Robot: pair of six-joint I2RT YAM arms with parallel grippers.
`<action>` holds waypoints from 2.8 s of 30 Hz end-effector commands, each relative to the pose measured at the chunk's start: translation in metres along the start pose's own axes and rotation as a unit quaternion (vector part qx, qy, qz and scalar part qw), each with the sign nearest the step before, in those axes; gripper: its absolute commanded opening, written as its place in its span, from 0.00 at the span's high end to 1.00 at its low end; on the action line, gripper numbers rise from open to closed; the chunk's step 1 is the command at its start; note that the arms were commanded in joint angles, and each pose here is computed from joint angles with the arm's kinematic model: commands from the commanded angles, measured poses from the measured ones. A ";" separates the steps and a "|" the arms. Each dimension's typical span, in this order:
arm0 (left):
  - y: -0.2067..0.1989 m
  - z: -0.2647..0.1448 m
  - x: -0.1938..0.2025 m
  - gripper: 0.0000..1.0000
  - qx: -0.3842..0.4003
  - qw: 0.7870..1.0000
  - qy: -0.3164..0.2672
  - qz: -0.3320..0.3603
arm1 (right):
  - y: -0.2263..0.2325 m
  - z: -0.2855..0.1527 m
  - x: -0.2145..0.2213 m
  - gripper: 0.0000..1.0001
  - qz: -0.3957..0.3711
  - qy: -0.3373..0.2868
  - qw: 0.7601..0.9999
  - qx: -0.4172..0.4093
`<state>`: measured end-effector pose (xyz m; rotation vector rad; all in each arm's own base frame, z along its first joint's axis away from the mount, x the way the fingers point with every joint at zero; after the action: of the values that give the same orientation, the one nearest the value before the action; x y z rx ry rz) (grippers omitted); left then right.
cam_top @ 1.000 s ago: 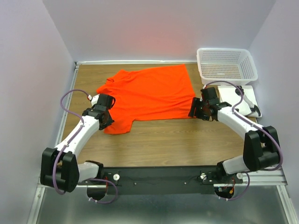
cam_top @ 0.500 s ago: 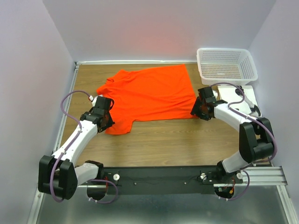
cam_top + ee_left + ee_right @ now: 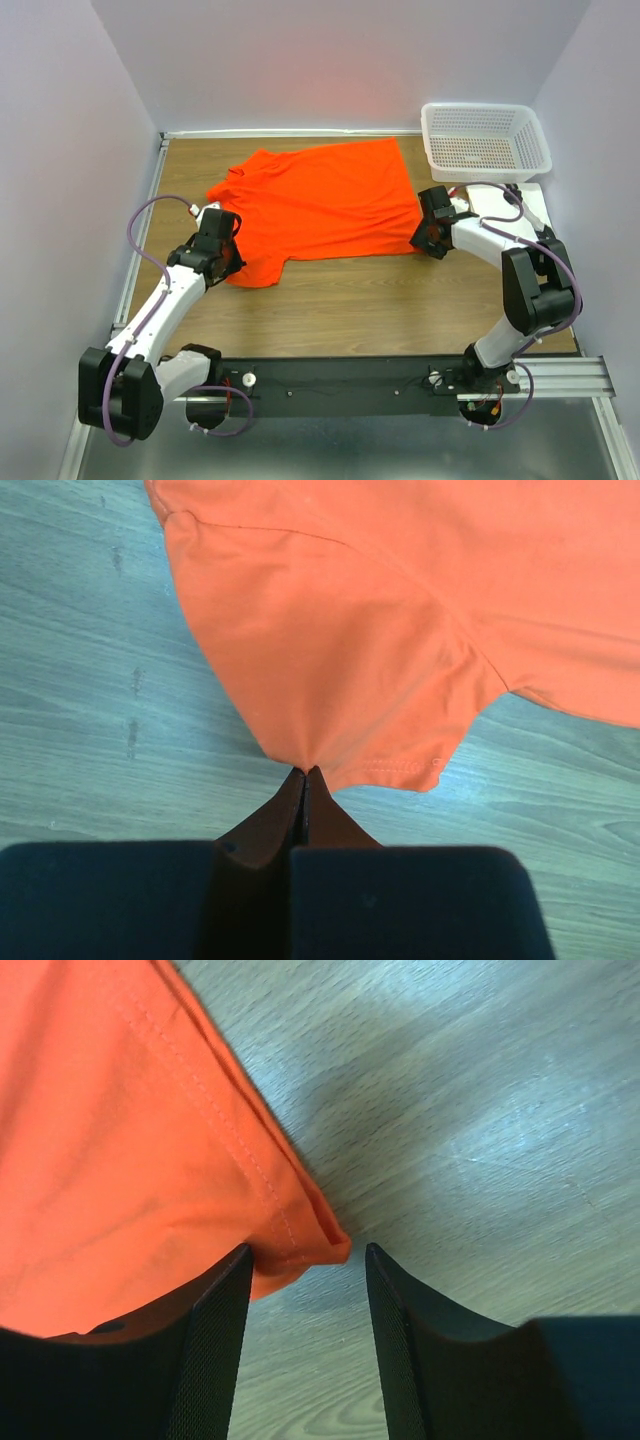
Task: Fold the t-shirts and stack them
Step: Fold the tshirt
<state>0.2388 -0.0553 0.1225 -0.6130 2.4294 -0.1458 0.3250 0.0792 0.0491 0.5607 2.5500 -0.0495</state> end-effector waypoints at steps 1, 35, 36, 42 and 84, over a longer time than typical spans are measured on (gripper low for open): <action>-0.004 -0.003 0.001 1.00 0.022 1.000 -0.004 0.007 | -0.015 0.007 0.001 0.48 0.016 -0.008 0.999 0.043; -0.015 0.014 -0.140 1.00 0.022 0.989 -0.137 -0.054 | 0.043 -0.046 -0.099 1.00 -0.035 -0.105 0.992 -0.067; -0.019 0.009 -0.155 1.00 0.023 0.987 -0.149 -0.056 | 0.049 -0.056 -0.113 0.99 -0.037 -0.120 0.989 -0.077; -0.049 -0.075 -0.257 1.00 0.040 0.958 -0.272 -0.083 | 0.081 -0.155 -0.197 0.99 -0.071 -0.236 0.956 -0.156; -0.097 0.102 -0.260 1.00 0.062 0.976 -0.187 0.091 | 0.053 -0.047 -0.176 0.99 -0.253 -0.215 0.943 -0.022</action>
<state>0.4992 -0.0039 0.2349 -0.3742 2.0238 -0.0424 0.4377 0.0794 0.2000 -0.2099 2.2123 -0.1739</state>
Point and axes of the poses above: each gripper's point midway between its finger pads, its own z axis out along the fingers, its own y axis along the line the jaws close on, x = y × z, the point moved 3 cm from there along -z, back along the fingers, and after that the axes turned 7 degrees about -z, right-handed, at the moved point
